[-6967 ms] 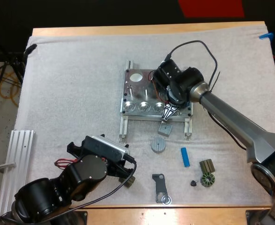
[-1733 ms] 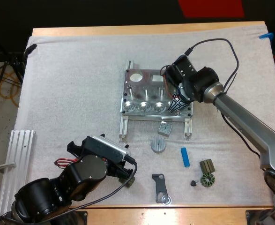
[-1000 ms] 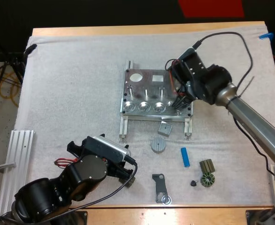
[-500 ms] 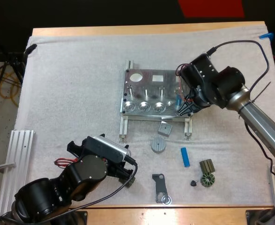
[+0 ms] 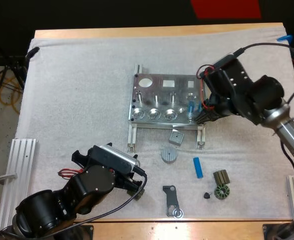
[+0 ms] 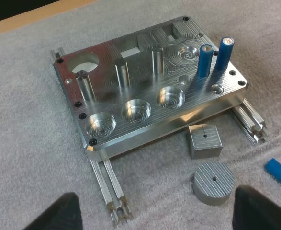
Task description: Load cells from right to left
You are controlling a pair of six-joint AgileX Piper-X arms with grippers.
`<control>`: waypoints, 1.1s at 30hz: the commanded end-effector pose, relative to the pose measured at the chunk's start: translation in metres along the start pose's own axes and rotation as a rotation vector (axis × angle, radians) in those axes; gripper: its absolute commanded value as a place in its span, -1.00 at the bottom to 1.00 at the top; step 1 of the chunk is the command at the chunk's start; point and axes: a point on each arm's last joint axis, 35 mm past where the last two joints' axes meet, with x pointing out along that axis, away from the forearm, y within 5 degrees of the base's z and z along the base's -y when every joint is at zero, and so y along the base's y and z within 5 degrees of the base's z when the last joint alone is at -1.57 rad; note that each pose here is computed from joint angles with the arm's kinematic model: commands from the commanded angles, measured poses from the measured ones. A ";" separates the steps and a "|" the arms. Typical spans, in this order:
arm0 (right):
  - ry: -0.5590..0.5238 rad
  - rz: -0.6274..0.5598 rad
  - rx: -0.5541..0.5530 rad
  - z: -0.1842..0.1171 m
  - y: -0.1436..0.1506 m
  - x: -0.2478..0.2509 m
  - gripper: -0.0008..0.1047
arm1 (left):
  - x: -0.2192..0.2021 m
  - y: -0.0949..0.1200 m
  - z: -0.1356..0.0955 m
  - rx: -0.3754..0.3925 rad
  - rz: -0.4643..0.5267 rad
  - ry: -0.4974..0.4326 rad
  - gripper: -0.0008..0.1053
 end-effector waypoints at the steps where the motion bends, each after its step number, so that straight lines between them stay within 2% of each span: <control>1: -0.011 0.003 0.002 -0.003 0.000 -0.010 -0.15 | -0.002 0.001 0.002 -0.006 0.015 -0.021 0.24; 8: -0.031 -0.004 0.005 -0.013 0.001 -0.026 -0.15 | -0.002 0.001 0.002 -0.006 0.015 -0.021 0.24; 14: 0.004 0.009 -0.004 -0.032 0.008 -0.027 -0.15 | -0.002 0.001 0.002 -0.004 0.011 -0.018 0.24; 20: 0.051 0.026 -0.011 -0.055 0.017 -0.025 -0.15 | -0.002 0.001 0.002 0.038 0.009 -0.017 0.24; 23: 0.080 0.029 -0.010 -0.067 0.020 -0.027 -0.15 | -0.002 0.001 0.002 0.075 0.009 -0.016 0.24; 29: 0.085 0.023 0.034 -0.084 0.024 -0.042 -0.15 | -0.002 0.000 0.001 0.211 -0.007 -0.008 0.24; 31: 0.071 0.018 0.055 -0.090 0.024 -0.051 -0.15 | -0.002 -0.002 0.002 0.296 -0.060 -0.003 0.24; 33: 0.059 0.013 0.077 -0.093 0.025 -0.058 -0.15 | -0.003 -0.004 0.003 0.344 -0.098 -0.011 0.24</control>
